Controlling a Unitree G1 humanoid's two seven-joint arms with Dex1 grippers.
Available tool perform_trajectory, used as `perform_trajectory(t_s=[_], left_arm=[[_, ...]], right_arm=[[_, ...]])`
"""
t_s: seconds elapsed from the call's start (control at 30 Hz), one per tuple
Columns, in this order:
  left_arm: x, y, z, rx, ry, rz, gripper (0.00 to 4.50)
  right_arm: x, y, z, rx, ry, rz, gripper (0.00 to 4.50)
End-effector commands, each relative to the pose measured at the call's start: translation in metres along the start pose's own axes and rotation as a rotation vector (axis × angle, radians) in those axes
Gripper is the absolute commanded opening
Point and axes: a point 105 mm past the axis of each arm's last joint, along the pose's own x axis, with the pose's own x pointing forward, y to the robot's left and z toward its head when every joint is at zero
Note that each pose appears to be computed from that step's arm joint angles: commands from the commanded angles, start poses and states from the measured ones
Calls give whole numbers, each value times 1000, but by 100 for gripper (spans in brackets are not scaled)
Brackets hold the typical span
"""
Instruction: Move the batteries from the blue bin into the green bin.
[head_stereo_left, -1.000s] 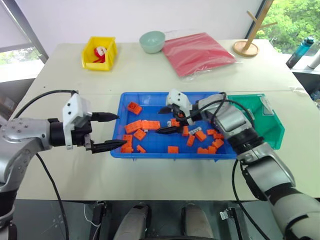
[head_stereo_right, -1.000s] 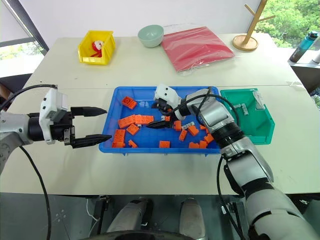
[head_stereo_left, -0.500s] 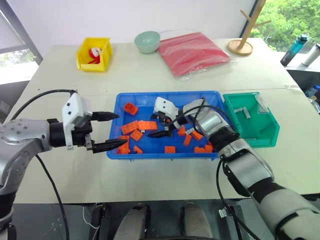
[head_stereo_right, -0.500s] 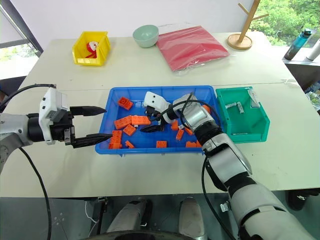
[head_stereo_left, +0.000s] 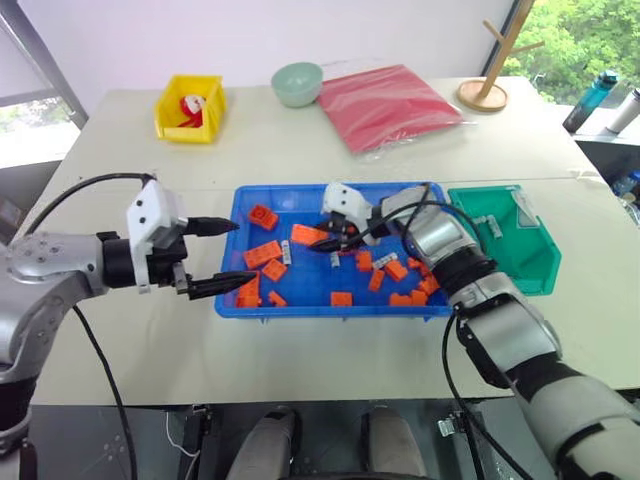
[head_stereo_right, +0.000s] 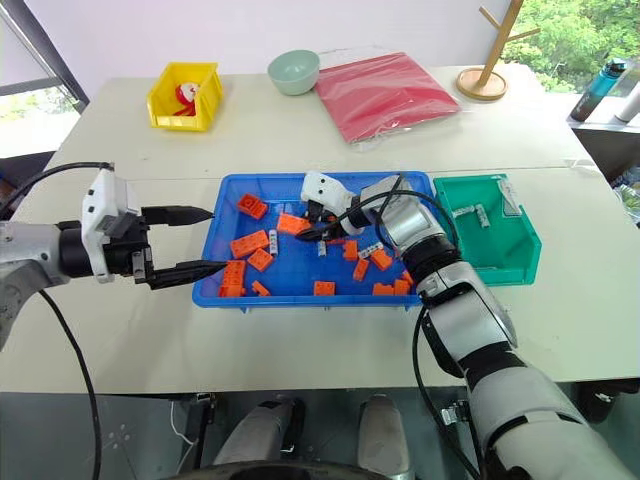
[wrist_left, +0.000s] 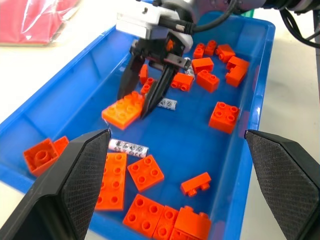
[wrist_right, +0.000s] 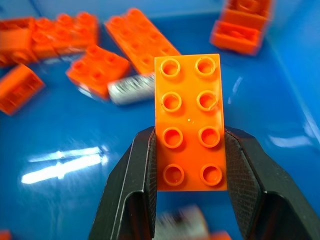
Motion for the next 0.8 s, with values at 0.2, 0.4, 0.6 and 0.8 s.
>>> perform_trajectory(t_s=[0.2,0.4,0.6,0.8], left_arm=[[2,1,6,42,-18,-3,450],[-6,1,2,37,-1,14,450],[-11,0,-2,26,9,31,450],[-14,-3,3,39,1,57,450]], right_arm=[[2,-18,19,-4,-51,-114,394],[4,3,53,-77,-171,14,394],[16,23,66,-148,-187,127,394],[33,26,59,-179,-120,171,394]])
